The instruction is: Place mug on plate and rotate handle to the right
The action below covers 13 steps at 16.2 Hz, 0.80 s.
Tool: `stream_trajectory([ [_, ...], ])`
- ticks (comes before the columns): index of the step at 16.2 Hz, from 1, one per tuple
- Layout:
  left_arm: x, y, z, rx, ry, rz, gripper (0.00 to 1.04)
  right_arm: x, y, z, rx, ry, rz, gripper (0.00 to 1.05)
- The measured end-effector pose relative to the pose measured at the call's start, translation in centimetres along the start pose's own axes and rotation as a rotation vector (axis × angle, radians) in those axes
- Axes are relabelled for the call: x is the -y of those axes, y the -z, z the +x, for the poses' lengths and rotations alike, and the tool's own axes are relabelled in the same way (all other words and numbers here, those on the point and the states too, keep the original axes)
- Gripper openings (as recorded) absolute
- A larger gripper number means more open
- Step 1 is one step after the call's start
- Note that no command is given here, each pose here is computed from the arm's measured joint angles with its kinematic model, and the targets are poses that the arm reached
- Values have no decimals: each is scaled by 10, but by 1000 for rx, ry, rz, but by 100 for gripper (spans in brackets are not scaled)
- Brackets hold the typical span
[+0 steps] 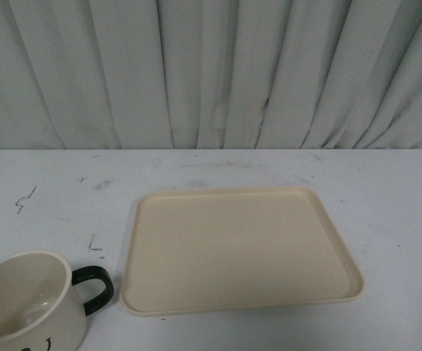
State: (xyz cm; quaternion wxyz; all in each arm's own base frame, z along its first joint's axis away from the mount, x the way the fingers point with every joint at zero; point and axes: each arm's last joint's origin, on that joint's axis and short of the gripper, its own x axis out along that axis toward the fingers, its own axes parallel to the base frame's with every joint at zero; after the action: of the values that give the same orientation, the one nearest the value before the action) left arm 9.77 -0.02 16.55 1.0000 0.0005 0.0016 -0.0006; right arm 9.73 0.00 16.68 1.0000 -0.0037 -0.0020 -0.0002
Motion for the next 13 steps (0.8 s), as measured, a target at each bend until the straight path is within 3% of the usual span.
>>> stream_trajectory([
  [13,0,0,0,0,0,0,98,0,0,0,0,0,0,98],
])
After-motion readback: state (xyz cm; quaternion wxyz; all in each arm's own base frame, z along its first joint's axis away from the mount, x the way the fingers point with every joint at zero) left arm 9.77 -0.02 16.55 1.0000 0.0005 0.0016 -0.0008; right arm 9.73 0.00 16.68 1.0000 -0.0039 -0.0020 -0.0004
